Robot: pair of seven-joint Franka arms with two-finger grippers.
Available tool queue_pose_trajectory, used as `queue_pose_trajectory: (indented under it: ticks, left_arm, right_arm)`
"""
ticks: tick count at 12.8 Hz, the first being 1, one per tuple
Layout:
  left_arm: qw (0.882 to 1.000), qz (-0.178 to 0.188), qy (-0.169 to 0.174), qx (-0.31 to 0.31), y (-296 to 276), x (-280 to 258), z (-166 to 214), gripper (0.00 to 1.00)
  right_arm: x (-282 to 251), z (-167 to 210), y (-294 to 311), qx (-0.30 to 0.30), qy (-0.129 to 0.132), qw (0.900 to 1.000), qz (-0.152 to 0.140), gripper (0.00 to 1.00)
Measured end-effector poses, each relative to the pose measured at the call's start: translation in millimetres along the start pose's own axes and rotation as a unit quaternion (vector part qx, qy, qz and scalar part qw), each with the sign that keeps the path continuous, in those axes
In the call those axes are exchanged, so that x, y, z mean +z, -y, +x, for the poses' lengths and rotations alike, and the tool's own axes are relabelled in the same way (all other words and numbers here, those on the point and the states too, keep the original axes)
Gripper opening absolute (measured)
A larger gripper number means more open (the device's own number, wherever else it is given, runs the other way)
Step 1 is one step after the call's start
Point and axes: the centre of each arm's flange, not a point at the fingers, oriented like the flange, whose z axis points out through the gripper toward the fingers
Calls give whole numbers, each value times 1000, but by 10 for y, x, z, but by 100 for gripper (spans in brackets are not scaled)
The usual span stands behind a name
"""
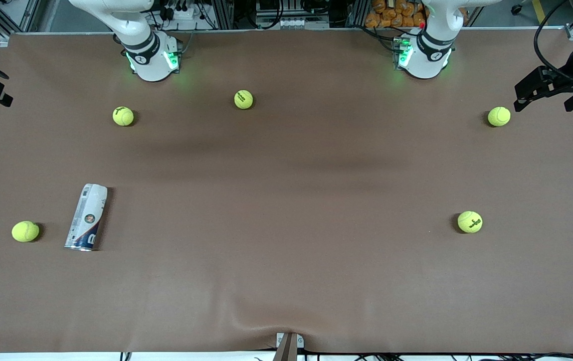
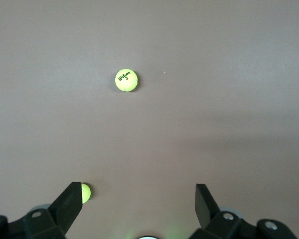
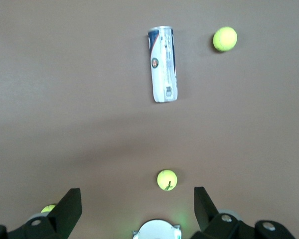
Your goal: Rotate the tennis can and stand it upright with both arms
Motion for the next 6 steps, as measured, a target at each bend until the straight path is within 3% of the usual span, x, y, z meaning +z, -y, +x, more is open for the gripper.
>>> queue_pose_trajectory:
  ticks: [6]
  left_arm:
    - [1000, 0, -1, -2, 17, -5, 1, 100]
  right_arm:
    - [4, 33, 12, -25, -8, 1000, 0, 100]
